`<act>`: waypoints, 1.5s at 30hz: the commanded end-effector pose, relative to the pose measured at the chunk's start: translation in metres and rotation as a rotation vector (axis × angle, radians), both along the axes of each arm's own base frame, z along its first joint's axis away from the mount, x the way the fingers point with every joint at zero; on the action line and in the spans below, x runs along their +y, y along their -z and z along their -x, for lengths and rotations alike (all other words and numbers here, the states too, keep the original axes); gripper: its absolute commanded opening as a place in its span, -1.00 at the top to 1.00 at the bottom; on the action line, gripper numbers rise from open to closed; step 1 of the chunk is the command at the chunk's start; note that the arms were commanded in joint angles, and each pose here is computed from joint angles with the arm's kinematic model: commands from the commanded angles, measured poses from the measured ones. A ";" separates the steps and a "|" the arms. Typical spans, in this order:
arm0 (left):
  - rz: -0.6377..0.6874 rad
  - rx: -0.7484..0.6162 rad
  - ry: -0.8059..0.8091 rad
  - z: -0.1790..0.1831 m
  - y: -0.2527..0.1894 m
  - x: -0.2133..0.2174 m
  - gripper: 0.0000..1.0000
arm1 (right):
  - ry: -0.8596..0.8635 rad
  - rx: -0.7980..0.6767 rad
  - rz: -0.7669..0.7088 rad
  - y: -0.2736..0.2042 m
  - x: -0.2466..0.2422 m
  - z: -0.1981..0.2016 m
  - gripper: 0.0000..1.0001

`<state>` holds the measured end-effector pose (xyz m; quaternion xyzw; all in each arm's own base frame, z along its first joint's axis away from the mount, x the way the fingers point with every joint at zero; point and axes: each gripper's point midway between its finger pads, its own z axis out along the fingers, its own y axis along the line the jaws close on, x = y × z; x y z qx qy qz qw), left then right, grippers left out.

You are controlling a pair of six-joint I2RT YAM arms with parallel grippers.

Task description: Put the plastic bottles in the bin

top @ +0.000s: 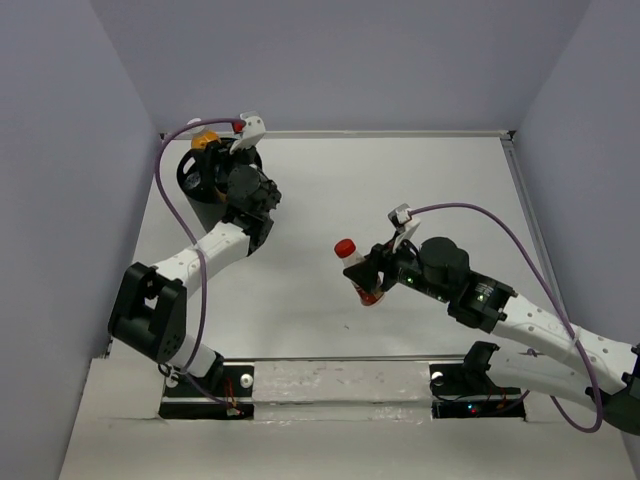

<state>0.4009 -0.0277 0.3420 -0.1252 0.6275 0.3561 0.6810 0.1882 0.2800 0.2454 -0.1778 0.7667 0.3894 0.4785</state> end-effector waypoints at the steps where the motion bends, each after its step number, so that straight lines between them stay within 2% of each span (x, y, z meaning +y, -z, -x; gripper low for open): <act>1: 0.071 -0.188 -0.049 0.011 -0.057 0.009 0.71 | 0.005 -0.066 -0.058 -0.019 0.001 -0.002 0.43; 3: 0.068 -0.183 -0.044 0.011 -0.054 0.008 0.71 | 0.005 -0.067 -0.059 -0.020 0.001 -0.001 0.43; 9: 0.117 -0.113 -0.020 0.010 0.002 0.006 0.69 | 0.026 -0.071 -0.064 -0.021 -0.001 -0.005 0.43; 14: 0.146 -0.079 -0.019 0.007 0.019 0.004 0.55 | 0.031 -0.084 -0.083 -0.030 -0.001 -0.006 0.44; 15: 0.152 -0.080 -0.020 0.006 0.019 0.004 0.38 | 0.032 -0.087 -0.088 -0.033 -0.001 -0.006 0.44; 16: 0.159 -0.071 -0.024 0.006 0.020 0.003 0.32 | 0.031 -0.090 -0.089 -0.034 -0.001 -0.006 0.44; 17: 0.174 -0.086 -0.024 0.007 0.013 0.003 0.12 | 0.034 -0.093 -0.093 -0.036 -0.002 -0.006 0.44; 19: 0.177 -0.063 -0.024 0.008 0.011 0.003 -0.10 | 0.041 -0.100 -0.095 -0.038 -0.003 -0.007 0.44; 20: 0.218 -0.095 -0.016 0.007 0.002 0.002 -0.26 | 0.042 -0.102 -0.098 -0.040 -0.003 -0.007 0.44; 24: 0.250 -0.088 0.007 0.009 -0.010 0.000 -0.53 | 0.046 -0.108 -0.105 -0.044 -0.004 -0.007 0.44; 29: 0.294 -0.115 0.041 0.016 -0.019 0.001 -0.68 | 0.045 -0.117 -0.115 -0.051 -0.003 -0.007 0.44; 31: 0.328 -0.111 0.062 0.020 -0.024 0.001 -0.91 | 0.039 -0.127 -0.107 -0.056 0.000 -0.010 0.44; 32: 0.346 -0.126 0.073 0.018 -0.024 -0.001 -0.96 | 0.040 -0.130 -0.112 -0.060 0.000 -0.010 0.44; 45: 0.523 -0.070 0.337 0.036 -0.055 -0.028 -0.98 | -0.011 -0.164 -0.120 -0.092 0.028 -0.021 0.45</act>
